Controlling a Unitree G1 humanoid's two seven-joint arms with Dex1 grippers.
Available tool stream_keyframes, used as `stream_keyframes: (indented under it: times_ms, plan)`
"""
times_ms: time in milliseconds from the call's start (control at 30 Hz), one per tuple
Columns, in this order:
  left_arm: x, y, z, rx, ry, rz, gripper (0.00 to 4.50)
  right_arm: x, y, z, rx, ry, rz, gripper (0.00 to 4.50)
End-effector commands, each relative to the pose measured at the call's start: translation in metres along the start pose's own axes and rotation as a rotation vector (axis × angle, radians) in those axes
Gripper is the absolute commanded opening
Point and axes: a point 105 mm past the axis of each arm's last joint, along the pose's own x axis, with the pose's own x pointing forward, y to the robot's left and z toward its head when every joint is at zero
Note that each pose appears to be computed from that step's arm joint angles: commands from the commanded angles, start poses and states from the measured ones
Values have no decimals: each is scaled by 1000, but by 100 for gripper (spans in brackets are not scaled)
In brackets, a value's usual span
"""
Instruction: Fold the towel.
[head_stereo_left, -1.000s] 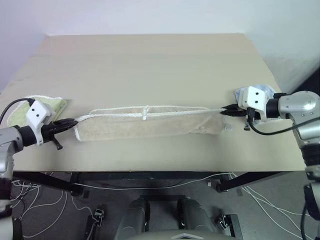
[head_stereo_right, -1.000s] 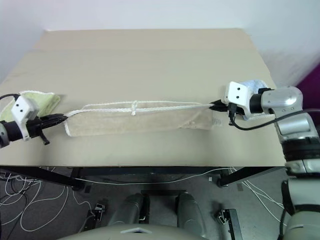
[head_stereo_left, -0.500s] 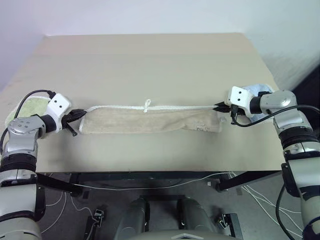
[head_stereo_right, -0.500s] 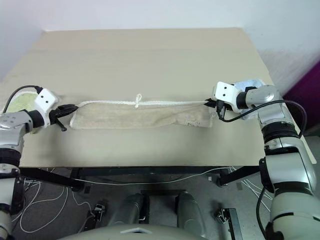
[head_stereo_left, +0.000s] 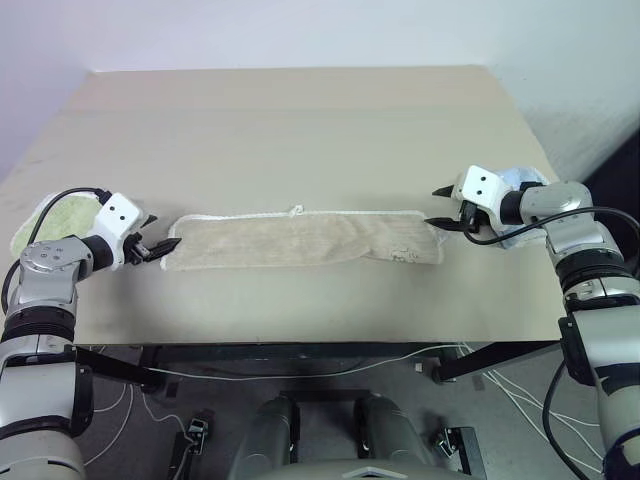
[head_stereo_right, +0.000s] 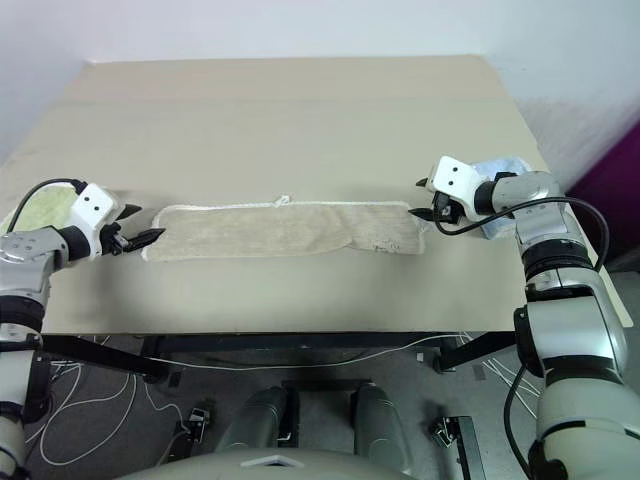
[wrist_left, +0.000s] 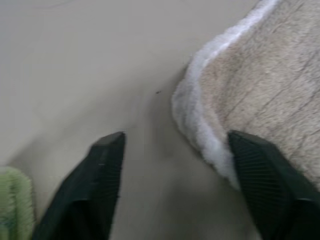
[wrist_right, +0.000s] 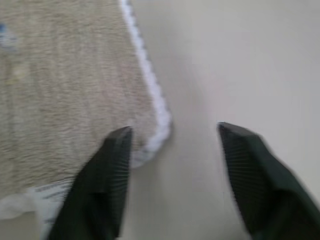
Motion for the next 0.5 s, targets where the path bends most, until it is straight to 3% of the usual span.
stream_keyframes:
  times_ms: [33, 67, 200, 300, 500]
  plan:
    - [-10, 13, -1, 7, -5, 67, 450, -16, -29, 18, -65, -47, -141, 428]
    - [-12, 18, -1, 22, 3, 110, 450, -19, -33, 21, -76, -59, -168, 445]
    - [-22, 27, 6, 4, -53, 154, 450, -37, -39, 34, -34, -160, -237, 445]
    - [-30, 28, 29, -23, -188, 170, 450, -51, -27, 43, 195, -289, -256, 445]
    - [-43, 10, 50, -7, -294, 115, 450, -64, 23, 45, 586, -341, -196, 445]
